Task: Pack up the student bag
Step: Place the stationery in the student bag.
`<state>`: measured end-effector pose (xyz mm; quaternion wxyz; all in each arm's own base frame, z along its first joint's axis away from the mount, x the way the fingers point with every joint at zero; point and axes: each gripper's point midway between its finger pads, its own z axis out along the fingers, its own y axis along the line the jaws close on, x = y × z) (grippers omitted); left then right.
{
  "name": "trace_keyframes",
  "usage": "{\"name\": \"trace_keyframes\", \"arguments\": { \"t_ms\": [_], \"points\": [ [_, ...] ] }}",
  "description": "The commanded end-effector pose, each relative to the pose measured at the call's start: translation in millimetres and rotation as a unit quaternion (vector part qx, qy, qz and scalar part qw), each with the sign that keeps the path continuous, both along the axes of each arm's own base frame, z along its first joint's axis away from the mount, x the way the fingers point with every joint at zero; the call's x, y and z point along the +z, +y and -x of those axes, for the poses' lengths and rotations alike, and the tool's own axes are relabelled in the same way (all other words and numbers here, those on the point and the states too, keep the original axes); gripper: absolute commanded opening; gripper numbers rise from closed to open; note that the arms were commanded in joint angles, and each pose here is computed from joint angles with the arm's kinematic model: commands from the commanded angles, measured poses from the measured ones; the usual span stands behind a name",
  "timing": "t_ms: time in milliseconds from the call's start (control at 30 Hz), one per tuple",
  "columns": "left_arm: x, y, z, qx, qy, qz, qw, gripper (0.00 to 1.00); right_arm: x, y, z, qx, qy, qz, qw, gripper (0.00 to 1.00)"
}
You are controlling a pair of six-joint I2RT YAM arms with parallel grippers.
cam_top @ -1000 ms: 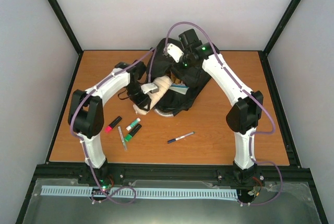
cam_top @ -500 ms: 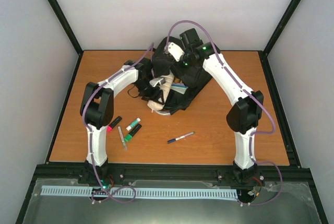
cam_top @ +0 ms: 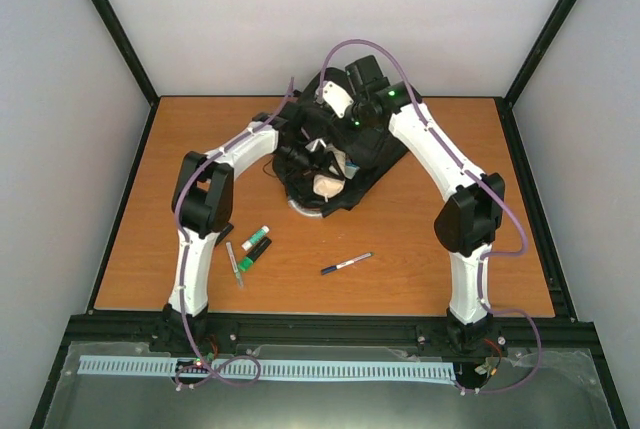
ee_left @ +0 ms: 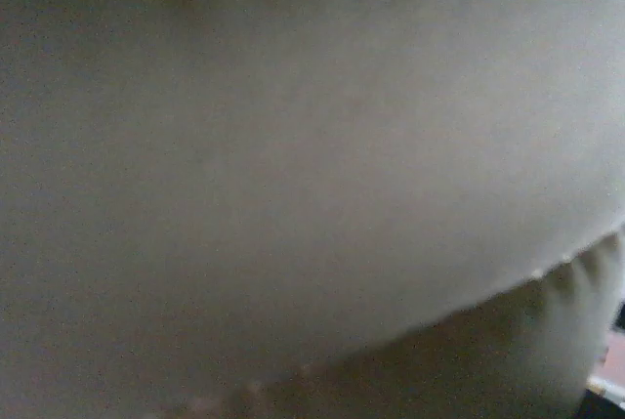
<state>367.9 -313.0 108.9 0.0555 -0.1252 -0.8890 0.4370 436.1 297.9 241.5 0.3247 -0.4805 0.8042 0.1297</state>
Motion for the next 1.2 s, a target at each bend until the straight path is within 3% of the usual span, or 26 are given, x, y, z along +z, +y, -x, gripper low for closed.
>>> {"name": "trace_keyframes", "arguments": {
  "t_ms": [0, 167, 267, 400, 600, 800, 967, 1167],
  "points": [
    [5, -18, -64, 0.115, -0.02, 0.017, 0.993, 0.71, 17, 19, 34, 0.061, 0.017, -0.038, 0.997, 0.03],
    [15, -41, -98, 0.178, 0.027, 0.105, 0.978, 0.75, 6, 20, 40, 0.071, 0.026, -0.023, 0.997, 0.03],
    [23, -54, -106, 0.178, 0.024, 0.142, 0.973, 0.83, 5, 20, 37, 0.071, 0.023, -0.021, 0.997, 0.03],
    [21, -48, -94, 0.164, 0.014, 0.116, 0.98, 0.99, 7, 19, 34, 0.072, 0.015, -0.014, 0.997, 0.03],
    [27, -25, -82, 0.136, -0.003, 0.098, 0.986, 1.0, 8, 18, 30, 0.067, 0.008, -0.01, 0.998, 0.03],
    [32, -8, -46, 0.053, -0.034, 0.071, 0.996, 1.0, 9, 11, 22, 0.051, -0.007, 0.001, 0.999, 0.03],
    [24, 11, -1, 0.015, 0.012, 0.055, 0.998, 0.97, 6, -2, 18, 0.044, -0.005, 0.007, 0.999, 0.03],
    [39, 28, 40, -0.035, 0.021, 0.064, 0.997, 0.94, -13, -17, 24, 0.045, 0.022, 0.014, 0.999, 0.03]
  ]
}}
